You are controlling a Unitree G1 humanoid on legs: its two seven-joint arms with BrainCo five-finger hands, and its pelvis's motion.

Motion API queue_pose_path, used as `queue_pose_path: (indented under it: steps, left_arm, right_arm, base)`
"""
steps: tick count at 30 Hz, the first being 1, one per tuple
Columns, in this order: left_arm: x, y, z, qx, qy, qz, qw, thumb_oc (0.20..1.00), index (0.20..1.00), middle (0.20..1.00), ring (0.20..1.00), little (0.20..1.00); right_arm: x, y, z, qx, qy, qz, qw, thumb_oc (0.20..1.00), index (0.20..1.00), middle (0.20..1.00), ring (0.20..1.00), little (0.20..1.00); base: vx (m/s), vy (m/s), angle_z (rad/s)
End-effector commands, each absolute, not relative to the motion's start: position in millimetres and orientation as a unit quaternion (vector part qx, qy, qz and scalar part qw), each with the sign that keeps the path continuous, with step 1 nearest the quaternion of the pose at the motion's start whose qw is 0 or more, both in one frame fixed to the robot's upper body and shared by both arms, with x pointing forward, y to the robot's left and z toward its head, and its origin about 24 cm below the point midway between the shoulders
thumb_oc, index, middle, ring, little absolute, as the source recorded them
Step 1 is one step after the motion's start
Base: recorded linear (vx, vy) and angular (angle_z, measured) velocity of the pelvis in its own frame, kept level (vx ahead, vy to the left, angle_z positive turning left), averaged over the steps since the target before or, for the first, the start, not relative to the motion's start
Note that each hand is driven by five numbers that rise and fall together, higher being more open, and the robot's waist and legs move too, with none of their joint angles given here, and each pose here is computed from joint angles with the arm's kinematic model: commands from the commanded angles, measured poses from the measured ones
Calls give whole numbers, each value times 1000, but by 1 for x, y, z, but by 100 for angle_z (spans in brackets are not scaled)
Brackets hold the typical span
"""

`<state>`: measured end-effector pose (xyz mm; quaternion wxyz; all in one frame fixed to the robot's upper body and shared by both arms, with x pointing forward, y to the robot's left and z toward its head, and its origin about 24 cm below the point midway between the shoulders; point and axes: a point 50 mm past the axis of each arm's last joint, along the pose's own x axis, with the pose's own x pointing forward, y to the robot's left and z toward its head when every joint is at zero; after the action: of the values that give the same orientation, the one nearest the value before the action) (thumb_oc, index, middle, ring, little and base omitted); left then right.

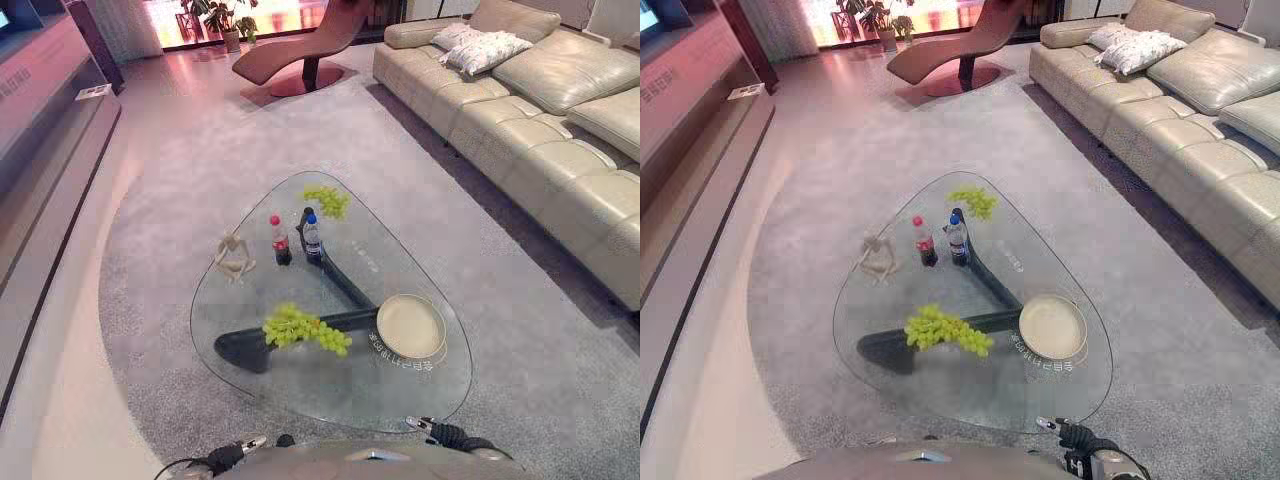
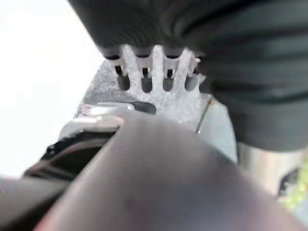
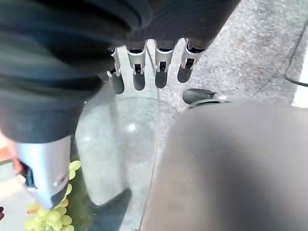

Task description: Pick up fruits into the plate

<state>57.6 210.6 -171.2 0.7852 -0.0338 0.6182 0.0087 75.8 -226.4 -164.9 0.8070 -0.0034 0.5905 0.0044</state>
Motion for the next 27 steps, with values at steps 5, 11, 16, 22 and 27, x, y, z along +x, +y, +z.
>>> queue_pose_path:
  steps: [5,11,16,22,27]
  left_arm:
    - [71,217,-169,-14,616,32,787,1000,1000,1000,1000,1000]
    - [68,221,-170,28,619,43,784,1000,1000,1000,1000,1000]
    - [72,220,-169,54,613,29,788,1000,1000,1000,1000,1000]
    - [88,220,-165,111,579,-6,807,1000,1000,1000,1000,1000]
    - [122,221,-154,196,515,-51,833,1000,1000,1000,1000,1000]
  right_arm:
    - [88,-211,-167,5,589,24,808,1000,1000,1000,1000,1000]
    - [88,-208,-167,6,589,25,807,1000,1000,1000,1000,1000]
    - [89,-207,-167,3,589,29,808,1000,1000,1000,1000,1000]
    - [91,-208,-166,-3,589,34,808,1000,1000,1000,1000,1000]
    - [100,-213,-163,-21,583,49,811,1000,1000,1000,1000,1000]
  base:
    - [93,78,5]
    - [0,0,0]
    - [0,0,0]
    - [2,3,-1]
    - [3,20,-4]
